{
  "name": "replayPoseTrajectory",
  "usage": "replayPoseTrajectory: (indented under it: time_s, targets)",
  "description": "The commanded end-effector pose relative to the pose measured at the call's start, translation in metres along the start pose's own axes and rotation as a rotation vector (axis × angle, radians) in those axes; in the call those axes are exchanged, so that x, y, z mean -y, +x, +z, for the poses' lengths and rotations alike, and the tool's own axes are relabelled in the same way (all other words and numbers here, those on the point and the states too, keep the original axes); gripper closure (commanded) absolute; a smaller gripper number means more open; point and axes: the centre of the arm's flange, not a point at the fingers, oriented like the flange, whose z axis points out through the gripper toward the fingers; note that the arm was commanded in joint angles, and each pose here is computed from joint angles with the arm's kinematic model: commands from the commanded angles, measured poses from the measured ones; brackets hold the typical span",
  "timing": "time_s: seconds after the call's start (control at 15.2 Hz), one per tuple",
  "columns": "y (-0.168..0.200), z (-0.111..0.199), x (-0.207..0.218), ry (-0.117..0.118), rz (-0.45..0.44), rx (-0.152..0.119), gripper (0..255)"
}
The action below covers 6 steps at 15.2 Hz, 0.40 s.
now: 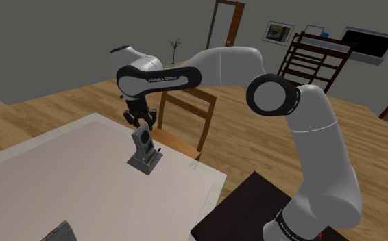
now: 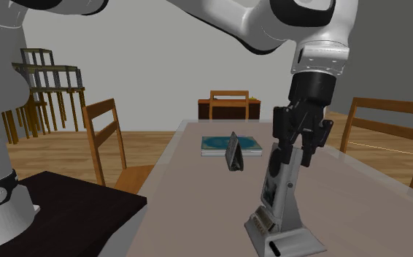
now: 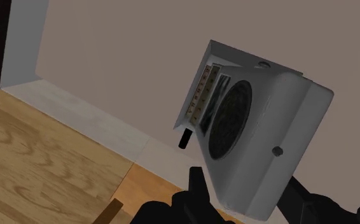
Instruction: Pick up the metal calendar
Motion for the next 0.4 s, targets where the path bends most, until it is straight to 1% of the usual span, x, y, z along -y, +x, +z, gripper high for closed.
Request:
replayPoseTrajectory:
  time_s: [0.0,0.2,0.33]
  targets:
    - [0.001,-0.012,-0.004,0.001,0.0,-0.001,255]
    - [0.003,-0.027,-0.008,0.001,0.0,-0.001,255]
    - [0.003,-0.028,-0.009,0.001,0.0,-0.001,255]
